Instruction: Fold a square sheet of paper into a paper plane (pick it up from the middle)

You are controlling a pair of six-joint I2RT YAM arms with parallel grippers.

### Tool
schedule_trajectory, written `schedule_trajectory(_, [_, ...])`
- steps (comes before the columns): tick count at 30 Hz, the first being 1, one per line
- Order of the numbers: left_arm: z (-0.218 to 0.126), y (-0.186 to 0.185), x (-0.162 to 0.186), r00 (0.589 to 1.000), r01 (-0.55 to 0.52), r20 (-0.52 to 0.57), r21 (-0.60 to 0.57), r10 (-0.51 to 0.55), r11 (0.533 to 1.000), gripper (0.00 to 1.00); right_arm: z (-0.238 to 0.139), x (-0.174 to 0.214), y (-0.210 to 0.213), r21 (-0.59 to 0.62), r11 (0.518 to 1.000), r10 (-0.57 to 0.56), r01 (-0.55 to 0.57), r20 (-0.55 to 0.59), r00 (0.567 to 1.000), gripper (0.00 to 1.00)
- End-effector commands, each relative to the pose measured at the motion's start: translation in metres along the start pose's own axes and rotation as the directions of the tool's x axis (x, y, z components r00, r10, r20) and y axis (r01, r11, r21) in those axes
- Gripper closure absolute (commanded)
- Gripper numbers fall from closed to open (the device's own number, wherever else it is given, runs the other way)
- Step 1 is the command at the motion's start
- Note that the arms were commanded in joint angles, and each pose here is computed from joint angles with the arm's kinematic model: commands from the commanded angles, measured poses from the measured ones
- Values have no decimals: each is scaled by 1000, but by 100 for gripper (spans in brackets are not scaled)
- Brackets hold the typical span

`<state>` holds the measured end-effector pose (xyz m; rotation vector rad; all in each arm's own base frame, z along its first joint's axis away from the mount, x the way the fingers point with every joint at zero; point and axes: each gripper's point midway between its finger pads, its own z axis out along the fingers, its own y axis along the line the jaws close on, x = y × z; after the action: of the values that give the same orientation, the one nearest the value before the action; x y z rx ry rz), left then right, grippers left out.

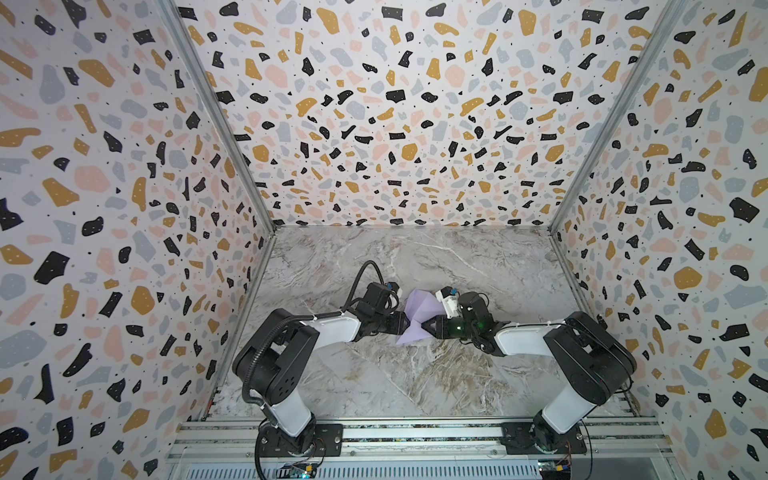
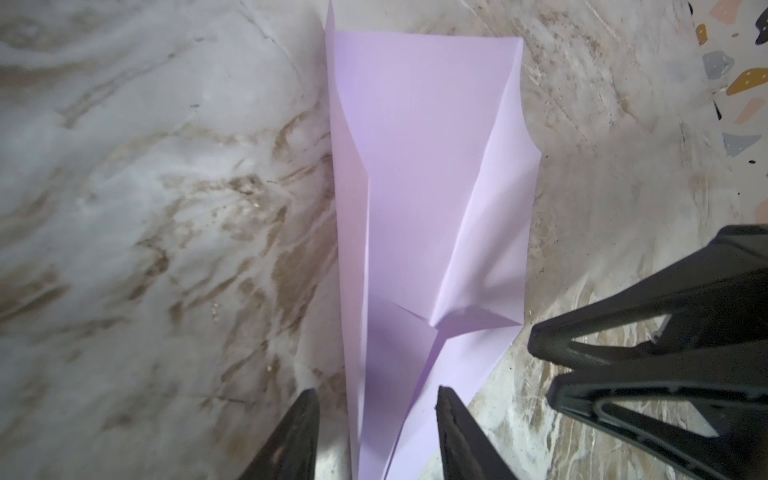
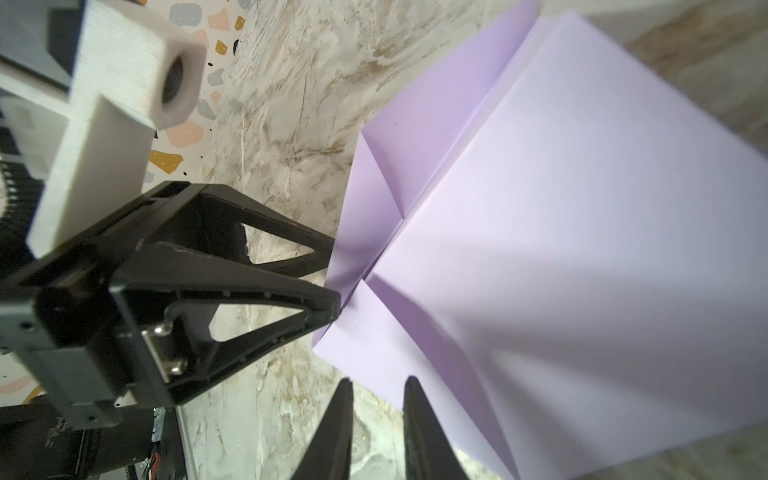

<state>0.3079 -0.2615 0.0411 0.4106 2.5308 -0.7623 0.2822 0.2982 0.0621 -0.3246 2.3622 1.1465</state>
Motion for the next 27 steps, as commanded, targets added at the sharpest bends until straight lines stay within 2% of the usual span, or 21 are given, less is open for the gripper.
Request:
schedule_trajectory(1, [-8,-6,-9,994,-84,61,-31,86,996,46,-5,-4,4,-2,1000,3,-3,17,1000,76])
schedule_trajectory(5, [-4,0,-6,986,-153,41,-143,161,978,41,-9,-6,2,4,1000,13,-13,33,999,76])
schedule_trajectory(10, [7,0,-3,975,-218,0,-195,222,956,41,-14,-7,-2,13,999,28,-29,48,998,76])
schedule_trajectory(20, [23,-9,-2,962,-271,-36,-192,269,943,54,-24,-10,-10,30,998,56,-58,78,995,76])
schedule_trajectory(27, [29,-20,3,951,-309,-56,-151,304,939,59,-27,-10,-14,37,997,69,-72,86,994,76])
